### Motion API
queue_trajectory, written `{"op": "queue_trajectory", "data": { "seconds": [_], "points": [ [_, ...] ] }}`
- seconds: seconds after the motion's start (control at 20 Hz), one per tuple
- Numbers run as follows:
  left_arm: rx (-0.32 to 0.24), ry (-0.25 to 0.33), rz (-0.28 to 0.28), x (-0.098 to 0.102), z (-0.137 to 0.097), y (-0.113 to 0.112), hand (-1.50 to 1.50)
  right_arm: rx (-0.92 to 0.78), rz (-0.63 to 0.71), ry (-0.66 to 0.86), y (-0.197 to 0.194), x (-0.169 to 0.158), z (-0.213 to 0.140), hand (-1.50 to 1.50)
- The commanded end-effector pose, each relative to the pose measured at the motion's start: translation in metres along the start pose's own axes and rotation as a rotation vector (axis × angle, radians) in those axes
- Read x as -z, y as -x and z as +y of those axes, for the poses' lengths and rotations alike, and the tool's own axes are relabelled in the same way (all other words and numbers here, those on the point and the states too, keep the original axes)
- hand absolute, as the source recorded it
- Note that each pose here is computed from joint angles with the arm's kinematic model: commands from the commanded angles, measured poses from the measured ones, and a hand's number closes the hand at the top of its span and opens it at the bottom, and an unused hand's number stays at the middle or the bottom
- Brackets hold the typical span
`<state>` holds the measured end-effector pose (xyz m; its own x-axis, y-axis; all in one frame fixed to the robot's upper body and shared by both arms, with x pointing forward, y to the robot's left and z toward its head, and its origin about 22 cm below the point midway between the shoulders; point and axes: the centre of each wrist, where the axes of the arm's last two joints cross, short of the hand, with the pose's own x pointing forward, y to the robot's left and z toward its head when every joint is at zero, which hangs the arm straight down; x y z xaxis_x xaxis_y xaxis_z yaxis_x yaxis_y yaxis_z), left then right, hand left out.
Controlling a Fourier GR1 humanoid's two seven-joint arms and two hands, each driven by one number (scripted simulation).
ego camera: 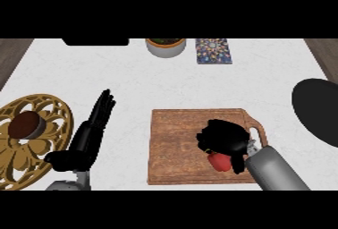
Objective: Pick the bell pepper from the cutting board and place it in the pan
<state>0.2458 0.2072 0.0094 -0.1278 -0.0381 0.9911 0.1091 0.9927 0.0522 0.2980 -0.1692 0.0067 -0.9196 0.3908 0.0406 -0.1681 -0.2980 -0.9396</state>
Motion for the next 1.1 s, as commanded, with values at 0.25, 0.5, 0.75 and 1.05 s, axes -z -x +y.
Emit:
{"op": "queue_trajectory", "data": {
  "seconds": [0.25, 0.5, 0.75, 1.05],
  "points": [
    [0.007, -0.085, 0.024, -0.014, 0.017, 0.006, 0.00, 0.520, 1.002, 0.309, 0.031, -0.072, 0.044, 1.50],
    [0.013, -0.057, 0.017, -0.017, 0.016, 0.004, 0.00, 0.415, 1.289, 0.655, 0.025, -0.068, -0.017, 1.50],
    [0.001, -0.023, 0.013, 0.001, 0.005, 0.000, 0.00, 0.404, 1.404, 0.863, -0.004, -0.091, -0.047, 1.50],
    [-0.009, 0.005, 0.000, 0.002, -0.006, -0.009, 0.00, 0.510, 1.528, 0.968, 0.004, -0.119, -0.052, 1.50]
  ]
}}
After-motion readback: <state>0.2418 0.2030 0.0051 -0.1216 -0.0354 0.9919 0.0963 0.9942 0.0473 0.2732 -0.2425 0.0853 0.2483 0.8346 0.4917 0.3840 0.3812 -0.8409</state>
